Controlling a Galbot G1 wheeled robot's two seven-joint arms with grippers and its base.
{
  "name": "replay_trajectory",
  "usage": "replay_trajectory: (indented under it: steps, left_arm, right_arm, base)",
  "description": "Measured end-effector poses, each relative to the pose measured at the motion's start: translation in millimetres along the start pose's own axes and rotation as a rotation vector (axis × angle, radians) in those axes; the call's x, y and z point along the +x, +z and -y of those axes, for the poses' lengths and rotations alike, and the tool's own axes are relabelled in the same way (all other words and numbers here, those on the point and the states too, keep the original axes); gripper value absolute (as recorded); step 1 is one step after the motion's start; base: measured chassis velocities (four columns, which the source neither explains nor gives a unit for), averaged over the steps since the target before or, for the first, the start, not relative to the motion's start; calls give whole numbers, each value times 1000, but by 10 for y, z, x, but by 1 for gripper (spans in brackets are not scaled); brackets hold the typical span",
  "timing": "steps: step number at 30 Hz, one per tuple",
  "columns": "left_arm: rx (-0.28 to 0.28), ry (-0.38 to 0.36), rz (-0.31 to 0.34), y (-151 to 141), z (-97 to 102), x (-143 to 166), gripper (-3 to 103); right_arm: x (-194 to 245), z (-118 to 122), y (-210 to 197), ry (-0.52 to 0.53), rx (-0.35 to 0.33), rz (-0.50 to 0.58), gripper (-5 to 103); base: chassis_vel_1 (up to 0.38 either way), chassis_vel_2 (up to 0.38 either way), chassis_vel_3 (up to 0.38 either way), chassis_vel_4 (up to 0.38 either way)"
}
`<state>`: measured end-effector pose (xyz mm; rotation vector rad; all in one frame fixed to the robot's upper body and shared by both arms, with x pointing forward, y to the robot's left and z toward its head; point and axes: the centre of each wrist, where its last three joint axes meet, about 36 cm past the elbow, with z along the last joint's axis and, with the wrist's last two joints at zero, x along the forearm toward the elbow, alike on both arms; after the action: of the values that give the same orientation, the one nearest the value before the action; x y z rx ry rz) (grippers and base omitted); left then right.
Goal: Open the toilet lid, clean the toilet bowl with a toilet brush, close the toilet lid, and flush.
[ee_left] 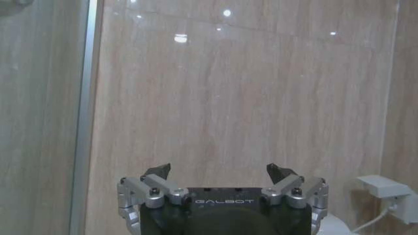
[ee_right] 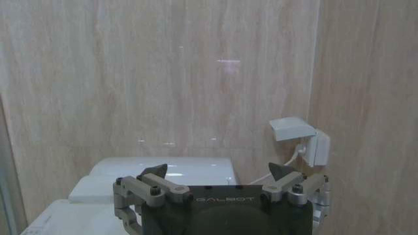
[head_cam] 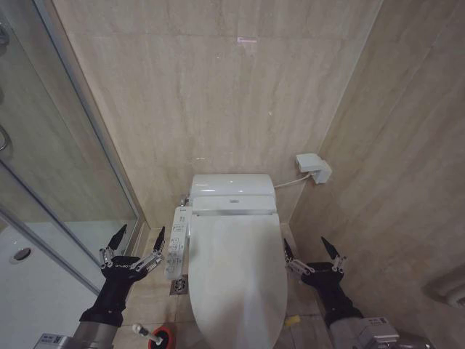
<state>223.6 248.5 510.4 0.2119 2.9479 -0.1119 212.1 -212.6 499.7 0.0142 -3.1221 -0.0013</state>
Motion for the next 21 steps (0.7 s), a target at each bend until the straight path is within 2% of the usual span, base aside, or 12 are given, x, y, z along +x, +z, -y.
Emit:
replay_trajectory:
  steps: [3, 9, 16, 17, 21]
  left_arm:
    - [14, -12, 2, 36, -14, 0, 99]
    - [8, -14, 12, 129, -77, -2, 99]
    - [32, -23, 10, 255, -218, -48, 98]
    - [35, -23, 12, 278, -243, -56, 81]
    - [40, -22, 14, 326, -307, -72, 81]
  right_arm:
    - [0, 0, 0, 0, 0, 0, 100]
    - [0, 0, 0, 0, 0, 0, 100]
    - [0, 0, 0, 0, 0, 0, 100]
    - [0, 0, 0, 0, 0, 0, 100]
    - [0, 0, 0, 0, 0, 0, 100]
  base:
    - [-30, 38, 31, -40]
    - [0, 0, 0, 0]
    - [0, 0, 0, 0]
    - [0, 0, 0, 0]
    - [0, 0, 0, 0]
